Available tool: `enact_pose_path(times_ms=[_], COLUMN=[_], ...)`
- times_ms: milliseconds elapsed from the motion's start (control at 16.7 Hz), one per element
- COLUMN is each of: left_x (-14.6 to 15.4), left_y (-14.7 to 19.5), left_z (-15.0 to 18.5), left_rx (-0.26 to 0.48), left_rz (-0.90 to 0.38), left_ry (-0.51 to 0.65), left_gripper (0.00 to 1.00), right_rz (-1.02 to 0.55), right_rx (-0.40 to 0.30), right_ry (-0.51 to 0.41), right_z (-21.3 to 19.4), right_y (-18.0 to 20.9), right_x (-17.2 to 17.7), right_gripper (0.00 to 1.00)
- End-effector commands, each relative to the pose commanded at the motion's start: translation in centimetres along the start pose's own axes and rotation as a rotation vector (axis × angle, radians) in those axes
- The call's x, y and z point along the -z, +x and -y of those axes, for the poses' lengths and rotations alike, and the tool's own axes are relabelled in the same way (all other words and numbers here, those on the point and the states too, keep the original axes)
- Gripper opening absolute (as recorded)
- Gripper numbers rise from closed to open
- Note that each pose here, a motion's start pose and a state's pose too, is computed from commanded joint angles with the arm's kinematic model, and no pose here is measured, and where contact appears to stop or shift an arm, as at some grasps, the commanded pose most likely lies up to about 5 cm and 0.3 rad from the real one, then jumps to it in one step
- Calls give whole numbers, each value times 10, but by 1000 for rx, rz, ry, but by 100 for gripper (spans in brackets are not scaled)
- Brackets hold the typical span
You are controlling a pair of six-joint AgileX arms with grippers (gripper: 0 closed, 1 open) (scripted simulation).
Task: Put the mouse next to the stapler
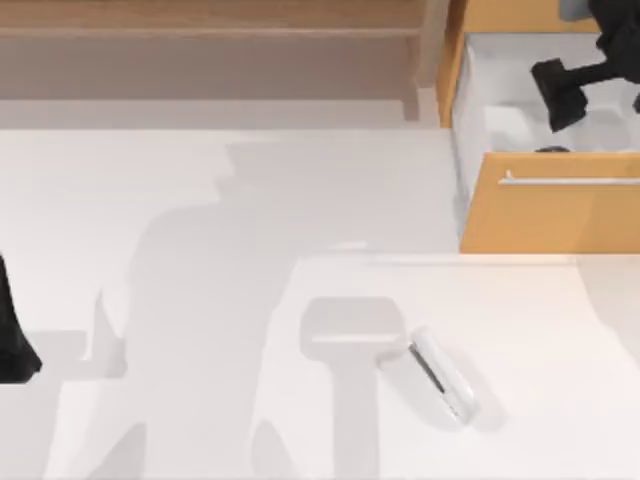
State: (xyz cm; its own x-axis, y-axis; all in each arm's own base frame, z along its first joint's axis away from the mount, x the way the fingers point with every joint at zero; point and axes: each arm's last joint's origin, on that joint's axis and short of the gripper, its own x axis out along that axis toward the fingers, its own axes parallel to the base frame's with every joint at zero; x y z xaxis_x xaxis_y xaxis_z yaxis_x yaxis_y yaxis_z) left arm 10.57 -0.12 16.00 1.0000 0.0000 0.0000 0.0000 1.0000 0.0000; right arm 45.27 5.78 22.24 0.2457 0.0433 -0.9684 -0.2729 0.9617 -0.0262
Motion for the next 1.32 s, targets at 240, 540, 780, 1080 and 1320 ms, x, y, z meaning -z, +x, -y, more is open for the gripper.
enact_pose_path(times_ms=[240, 540, 780, 1080, 1320], left_x=[0, 0, 0, 0, 0], left_y=[0, 0, 0, 0, 0], left_z=[0, 0, 0, 0, 0], left_rx=[0, 0, 0, 0, 0], left_rz=[0, 0, 0, 0, 0], left_ry=[0, 0, 0, 0, 0], left_gripper=[100, 100, 100, 100, 100], right_rz=[-118, -151, -151, -151, -150], right_rx=[-23, -29, -28, -29, -29], right_ry=[-21, -24, -20, -24, -24], right_z=[-2, -2, 1, -3, -3], right_y=[46, 59, 59, 68, 78], right_x=[-15, -17, -17, -15, -13], right_gripper=[100, 100, 100, 100, 100])
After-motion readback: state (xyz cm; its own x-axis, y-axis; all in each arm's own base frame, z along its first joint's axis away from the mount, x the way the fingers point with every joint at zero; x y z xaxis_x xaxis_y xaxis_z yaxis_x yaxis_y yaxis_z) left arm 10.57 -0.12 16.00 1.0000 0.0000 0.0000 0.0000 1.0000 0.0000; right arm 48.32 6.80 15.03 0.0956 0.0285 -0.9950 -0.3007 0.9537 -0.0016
